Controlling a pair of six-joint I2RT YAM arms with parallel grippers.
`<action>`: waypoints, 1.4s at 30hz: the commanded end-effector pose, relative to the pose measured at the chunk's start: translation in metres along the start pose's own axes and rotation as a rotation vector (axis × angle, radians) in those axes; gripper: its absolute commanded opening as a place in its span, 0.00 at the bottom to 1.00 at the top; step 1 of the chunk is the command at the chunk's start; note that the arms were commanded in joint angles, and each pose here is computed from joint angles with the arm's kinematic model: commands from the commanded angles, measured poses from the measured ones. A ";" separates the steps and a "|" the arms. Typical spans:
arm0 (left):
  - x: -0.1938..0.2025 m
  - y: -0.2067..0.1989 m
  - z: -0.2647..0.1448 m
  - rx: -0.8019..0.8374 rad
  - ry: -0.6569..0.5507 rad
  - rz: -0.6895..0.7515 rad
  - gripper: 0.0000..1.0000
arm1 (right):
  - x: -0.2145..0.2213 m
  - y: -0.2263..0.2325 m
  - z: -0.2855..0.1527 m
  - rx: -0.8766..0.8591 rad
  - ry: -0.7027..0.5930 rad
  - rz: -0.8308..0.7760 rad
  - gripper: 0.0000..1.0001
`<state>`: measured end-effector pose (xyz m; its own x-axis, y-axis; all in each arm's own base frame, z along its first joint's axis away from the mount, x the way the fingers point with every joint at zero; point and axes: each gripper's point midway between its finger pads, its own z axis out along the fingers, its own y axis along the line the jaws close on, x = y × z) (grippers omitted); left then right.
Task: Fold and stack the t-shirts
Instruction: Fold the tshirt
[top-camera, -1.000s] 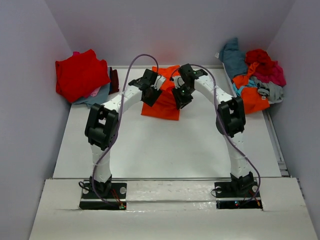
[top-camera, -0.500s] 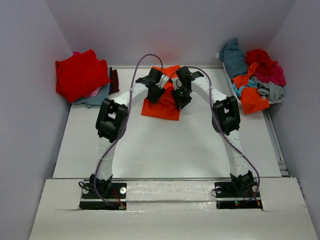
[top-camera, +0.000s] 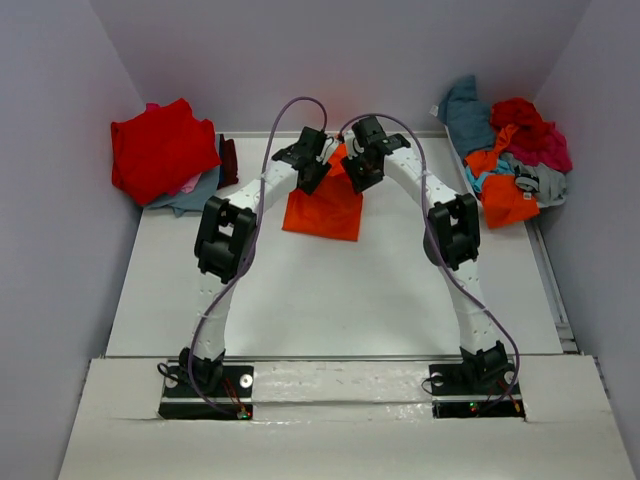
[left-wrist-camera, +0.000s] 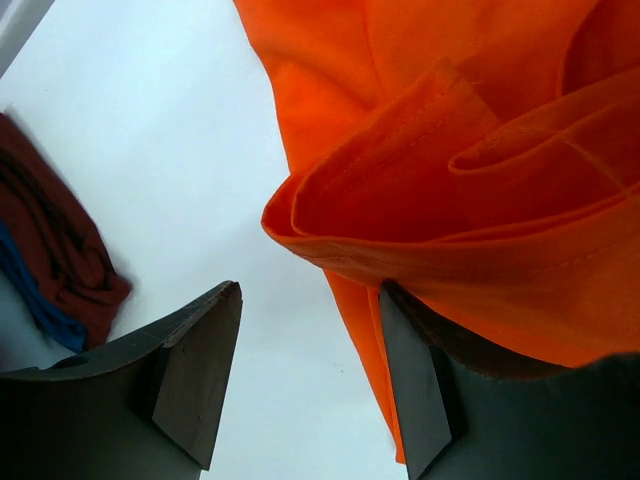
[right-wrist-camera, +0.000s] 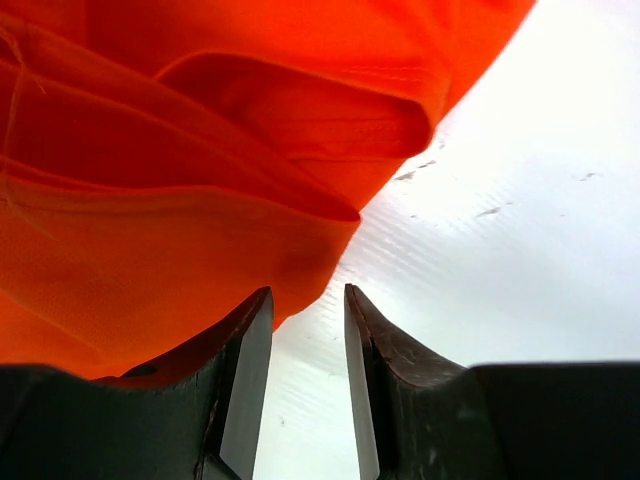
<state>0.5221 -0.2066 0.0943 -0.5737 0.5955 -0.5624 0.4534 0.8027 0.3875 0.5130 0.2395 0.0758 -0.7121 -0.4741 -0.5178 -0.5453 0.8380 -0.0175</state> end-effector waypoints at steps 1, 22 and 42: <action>-0.019 0.021 0.000 -0.102 -0.047 -0.038 0.70 | -0.048 -0.017 -0.022 0.111 -0.153 -0.019 0.41; -0.036 0.054 -0.058 -0.189 -0.109 -0.144 0.71 | -0.027 0.016 -0.056 -0.044 -0.089 0.053 0.44; 0.043 -0.040 -0.046 0.250 0.072 -0.014 0.69 | 0.011 0.068 -0.011 -0.305 0.057 0.133 0.43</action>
<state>0.4613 -0.2072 0.1000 -0.6147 0.5733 -0.5417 0.5439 0.8055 0.2352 0.4746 0.2777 0.0842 -0.7828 -0.3931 -0.4823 -0.5535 0.7941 0.2510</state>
